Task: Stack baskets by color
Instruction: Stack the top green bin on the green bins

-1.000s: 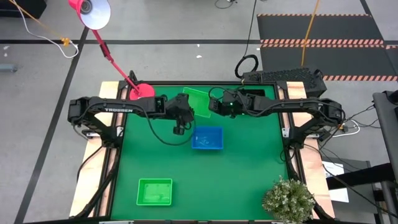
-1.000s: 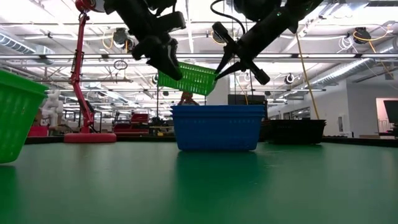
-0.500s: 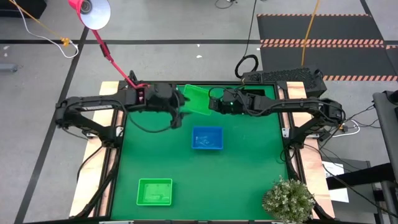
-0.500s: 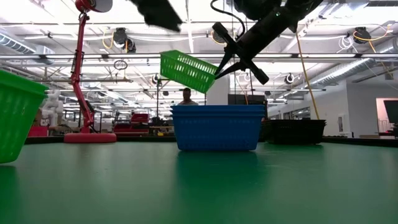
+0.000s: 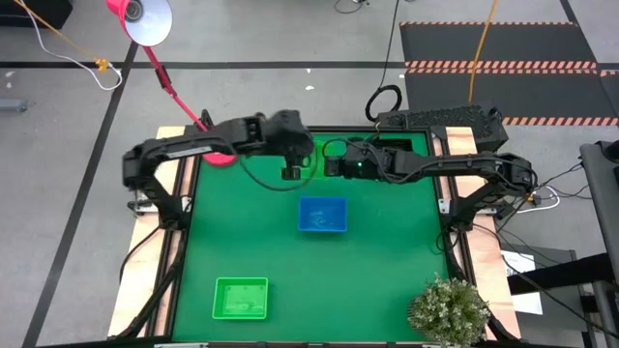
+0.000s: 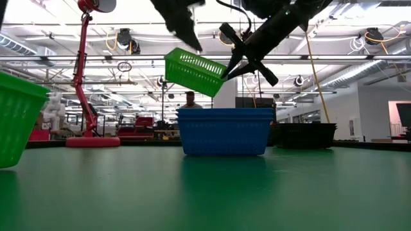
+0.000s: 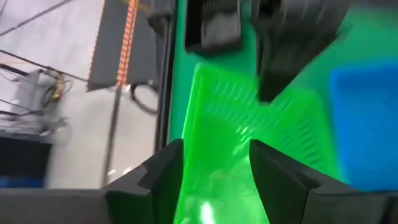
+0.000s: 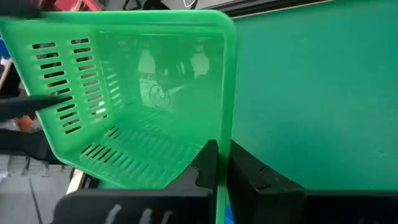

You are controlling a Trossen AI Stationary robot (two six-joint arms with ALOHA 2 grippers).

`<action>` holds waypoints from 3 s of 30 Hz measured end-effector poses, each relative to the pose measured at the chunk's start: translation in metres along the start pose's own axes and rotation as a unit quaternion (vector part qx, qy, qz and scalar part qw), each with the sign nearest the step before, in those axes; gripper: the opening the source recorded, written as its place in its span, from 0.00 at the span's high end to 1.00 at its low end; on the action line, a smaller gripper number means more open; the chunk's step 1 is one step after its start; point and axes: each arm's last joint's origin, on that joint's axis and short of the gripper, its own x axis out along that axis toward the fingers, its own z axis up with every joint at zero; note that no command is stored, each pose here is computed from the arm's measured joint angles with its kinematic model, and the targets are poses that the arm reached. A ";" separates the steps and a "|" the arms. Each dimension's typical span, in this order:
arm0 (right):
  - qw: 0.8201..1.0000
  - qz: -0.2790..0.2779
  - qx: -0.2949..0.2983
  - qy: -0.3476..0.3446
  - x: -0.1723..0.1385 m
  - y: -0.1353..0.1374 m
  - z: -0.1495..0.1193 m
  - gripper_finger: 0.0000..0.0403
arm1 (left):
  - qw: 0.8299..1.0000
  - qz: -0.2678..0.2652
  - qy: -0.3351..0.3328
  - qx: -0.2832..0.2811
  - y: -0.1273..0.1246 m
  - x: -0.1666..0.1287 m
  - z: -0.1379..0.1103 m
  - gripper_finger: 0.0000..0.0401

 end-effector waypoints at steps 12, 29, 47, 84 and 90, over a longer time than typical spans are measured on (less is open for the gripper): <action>1.000 -0.011 -0.017 0.010 0.000 -0.002 -0.002 0.98 | 0.997 0.016 0.039 0.059 0.005 0.029 0.011 0.63; 0.999 0.002 -0.052 0.018 0.000 -0.001 -0.001 0.98 | 0.997 -0.036 0.072 0.023 0.018 0.031 -0.008 0.98; 0.974 0.190 -0.082 0.090 -0.042 0.025 0.012 0.53 | 0.991 -0.101 0.033 -0.077 0.018 -0.067 -0.018 0.99; 0.934 0.305 -0.154 0.106 -0.118 0.070 -0.074 0.89 | 0.926 -0.304 -0.125 -0.187 -0.191 -0.190 -0.085 1.00; 0.934 0.303 -0.164 0.098 -0.129 0.072 -0.090 0.95 | 0.935 -0.288 -0.110 -0.176 -0.226 -0.194 -0.088 1.00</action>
